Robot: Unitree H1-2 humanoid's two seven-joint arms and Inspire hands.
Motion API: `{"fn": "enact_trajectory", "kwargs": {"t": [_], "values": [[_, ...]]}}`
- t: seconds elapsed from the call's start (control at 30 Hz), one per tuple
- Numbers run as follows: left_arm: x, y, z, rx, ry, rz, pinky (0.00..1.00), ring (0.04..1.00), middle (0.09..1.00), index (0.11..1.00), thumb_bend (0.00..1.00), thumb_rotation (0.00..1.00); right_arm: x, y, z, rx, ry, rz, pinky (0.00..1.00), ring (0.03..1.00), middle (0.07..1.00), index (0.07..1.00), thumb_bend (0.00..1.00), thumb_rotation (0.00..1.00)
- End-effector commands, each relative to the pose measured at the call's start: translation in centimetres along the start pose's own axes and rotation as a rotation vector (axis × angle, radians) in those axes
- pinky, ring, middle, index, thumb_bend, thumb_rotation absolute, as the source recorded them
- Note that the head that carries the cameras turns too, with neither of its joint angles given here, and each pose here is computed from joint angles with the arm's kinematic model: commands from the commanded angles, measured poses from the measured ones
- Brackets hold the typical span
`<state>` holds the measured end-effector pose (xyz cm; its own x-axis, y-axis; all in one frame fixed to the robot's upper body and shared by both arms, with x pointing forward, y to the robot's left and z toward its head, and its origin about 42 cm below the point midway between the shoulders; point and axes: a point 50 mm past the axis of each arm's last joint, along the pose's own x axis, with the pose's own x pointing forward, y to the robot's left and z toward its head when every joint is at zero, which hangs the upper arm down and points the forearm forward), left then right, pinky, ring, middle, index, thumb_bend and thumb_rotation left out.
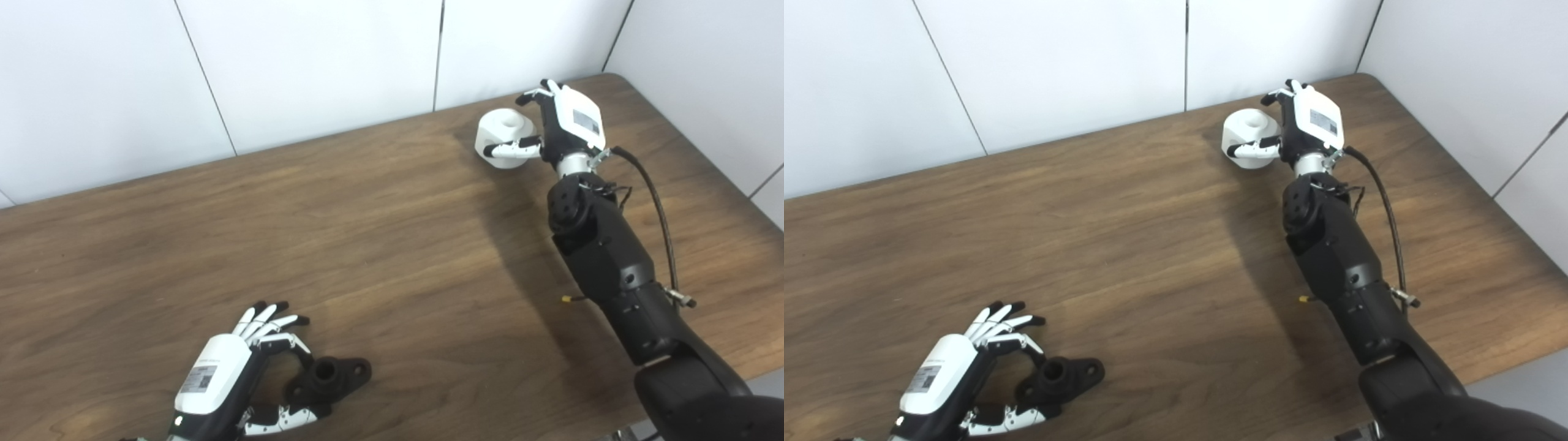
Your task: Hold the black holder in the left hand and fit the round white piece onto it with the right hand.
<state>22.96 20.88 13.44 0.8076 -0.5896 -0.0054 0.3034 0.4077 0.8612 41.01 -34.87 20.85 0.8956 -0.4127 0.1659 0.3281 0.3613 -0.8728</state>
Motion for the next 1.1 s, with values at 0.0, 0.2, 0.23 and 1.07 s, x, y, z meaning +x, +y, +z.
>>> {"fn": "enact_trajectory", "kwargs": {"t": [0.0,0.2,0.23,1.07], "values": [[-1.15,-0.63,-1.03,0.033,0.046,-0.084,1.0,0.946,0.831,0.486,0.52,0.06,1.4,-2.57,1.04,-0.011,-0.045,-0.089,0.87,0.97,0.942,0.726,0.8,0.39],[-1.09,-0.57,-0.98,0.039,0.048,-0.084,1.0,0.947,0.832,0.486,0.52,0.06,1.39,-2.38,0.81,-0.012,-0.046,-0.082,0.86,0.965,0.943,0.724,0.8,0.39],[-1.09,-0.55,-0.97,0.039,0.048,-0.084,1.0,0.947,0.831,0.486,0.52,0.06,1.38,-2.35,0.78,-0.012,-0.046,-0.083,0.86,0.963,0.941,0.721,0.8,0.39],[-1.16,-0.42,-1.03,0.043,0.043,-0.087,1.0,0.946,0.83,0.485,0.52,0.06,1.5,-1.79,0.2,-0.009,-0.033,-0.052,0.84,0.944,0.937,0.734,0.79,0.4]]}}
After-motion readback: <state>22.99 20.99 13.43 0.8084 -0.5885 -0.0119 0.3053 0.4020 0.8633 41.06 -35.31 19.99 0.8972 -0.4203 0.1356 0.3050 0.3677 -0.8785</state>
